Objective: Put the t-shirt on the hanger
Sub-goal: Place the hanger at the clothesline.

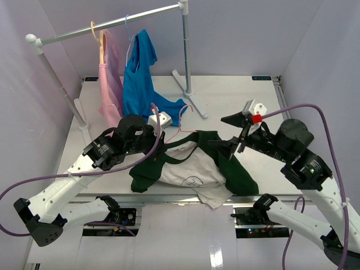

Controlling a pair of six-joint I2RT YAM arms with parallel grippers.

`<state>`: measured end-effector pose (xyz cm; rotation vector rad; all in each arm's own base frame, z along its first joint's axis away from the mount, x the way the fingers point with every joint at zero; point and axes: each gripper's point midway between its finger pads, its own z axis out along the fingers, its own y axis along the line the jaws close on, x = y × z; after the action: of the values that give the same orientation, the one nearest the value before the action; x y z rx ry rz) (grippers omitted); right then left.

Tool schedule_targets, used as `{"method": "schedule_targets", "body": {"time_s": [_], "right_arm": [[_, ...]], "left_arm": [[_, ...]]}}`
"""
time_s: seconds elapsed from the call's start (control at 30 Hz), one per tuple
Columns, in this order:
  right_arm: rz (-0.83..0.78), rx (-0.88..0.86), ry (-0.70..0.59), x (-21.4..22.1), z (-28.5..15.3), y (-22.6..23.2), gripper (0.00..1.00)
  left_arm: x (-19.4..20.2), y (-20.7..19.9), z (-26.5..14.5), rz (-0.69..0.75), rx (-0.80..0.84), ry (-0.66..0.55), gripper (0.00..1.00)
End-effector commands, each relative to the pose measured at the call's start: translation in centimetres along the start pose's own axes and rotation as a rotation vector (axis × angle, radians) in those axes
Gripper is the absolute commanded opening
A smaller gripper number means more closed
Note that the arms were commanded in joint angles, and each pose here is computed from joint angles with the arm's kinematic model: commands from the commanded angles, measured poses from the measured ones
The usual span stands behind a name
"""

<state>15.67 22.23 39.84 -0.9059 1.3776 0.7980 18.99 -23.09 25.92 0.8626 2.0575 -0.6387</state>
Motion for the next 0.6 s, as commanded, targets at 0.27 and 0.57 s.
{"method": "schedule_targets", "body": {"time_s": [0.27, 0.57], "right_arm": [[-0.013, 0.211, -0.189, -3.8, -5.4, -1.8, 0.97], [0.005, 0.232, -0.201, -3.3, -6.1, -1.8, 0.97]], "left_arm": [[-1.4, 8.9, -5.1, -0.293, -0.640, -0.038, 0.00], [-11.3, 11.3, -3.5, -0.324, -0.739, -0.248, 0.00]]}}
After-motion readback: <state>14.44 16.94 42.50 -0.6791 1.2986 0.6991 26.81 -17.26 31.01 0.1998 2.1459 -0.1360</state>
